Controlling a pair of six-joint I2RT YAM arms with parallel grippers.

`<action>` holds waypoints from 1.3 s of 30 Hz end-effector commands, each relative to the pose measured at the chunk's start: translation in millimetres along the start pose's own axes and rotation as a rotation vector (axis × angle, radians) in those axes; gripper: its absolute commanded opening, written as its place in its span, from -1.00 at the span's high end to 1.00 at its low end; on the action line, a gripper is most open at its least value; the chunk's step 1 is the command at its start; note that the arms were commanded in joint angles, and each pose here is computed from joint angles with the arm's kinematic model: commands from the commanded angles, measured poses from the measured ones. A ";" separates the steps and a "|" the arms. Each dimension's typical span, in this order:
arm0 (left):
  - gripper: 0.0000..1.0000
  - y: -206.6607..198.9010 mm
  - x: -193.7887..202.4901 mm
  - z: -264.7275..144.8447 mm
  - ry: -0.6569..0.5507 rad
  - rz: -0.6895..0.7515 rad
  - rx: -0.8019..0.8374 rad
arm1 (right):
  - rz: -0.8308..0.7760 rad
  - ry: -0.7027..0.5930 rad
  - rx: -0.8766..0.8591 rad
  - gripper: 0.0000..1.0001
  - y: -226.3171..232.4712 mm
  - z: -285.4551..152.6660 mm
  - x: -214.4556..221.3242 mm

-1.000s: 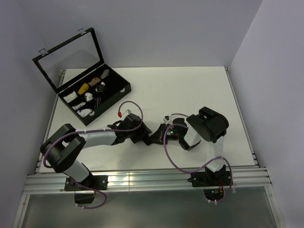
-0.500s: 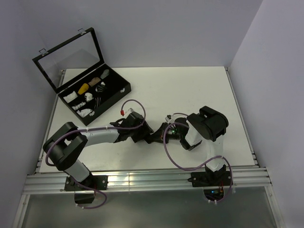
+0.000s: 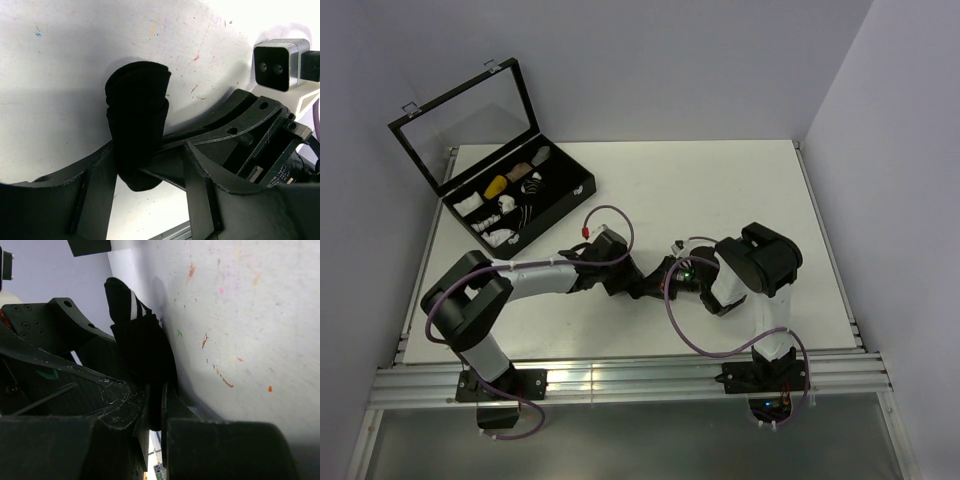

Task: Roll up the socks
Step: Roll the sock at the center of the board.

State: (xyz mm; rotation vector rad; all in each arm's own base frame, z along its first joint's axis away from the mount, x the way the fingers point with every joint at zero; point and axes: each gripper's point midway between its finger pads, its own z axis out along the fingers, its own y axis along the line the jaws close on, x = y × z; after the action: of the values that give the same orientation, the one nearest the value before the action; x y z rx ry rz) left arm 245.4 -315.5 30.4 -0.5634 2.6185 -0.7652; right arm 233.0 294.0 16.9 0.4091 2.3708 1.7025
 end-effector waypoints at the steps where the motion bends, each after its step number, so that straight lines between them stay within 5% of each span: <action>1: -0.01 90.3 31.2 9.8 0.101 0.073 -0.308 | 0.116 -0.007 0.119 0.95 -34.5 -3.5 5.4; 9: 0.47 111.2 20.9 17.8 0.106 0.094 -0.398 | 0.051 0.000 0.129 0.71 -30.6 -7.3 6.6; 21: 0.75 137.2 5.8 26.7 0.098 0.210 -0.573 | -0.246 -0.056 0.275 0.23 -8.9 -26.6 -5.7; 30: 0.75 123.8 -0.3 28.8 0.076 0.202 -0.548 | -0.232 -0.032 0.280 0.24 -13.6 -22.9 -1.0; 39: 0.75 114.6 -3.1 22.7 0.053 0.179 -0.507 | -0.195 -0.056 0.270 0.55 -22.8 -25.9 -0.3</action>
State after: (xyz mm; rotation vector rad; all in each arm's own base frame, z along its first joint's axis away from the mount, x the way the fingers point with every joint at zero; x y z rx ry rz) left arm 275.6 -323.2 18.8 -0.4330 2.6890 -0.6125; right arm 231.4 270.9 16.6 0.2180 2.4781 1.3001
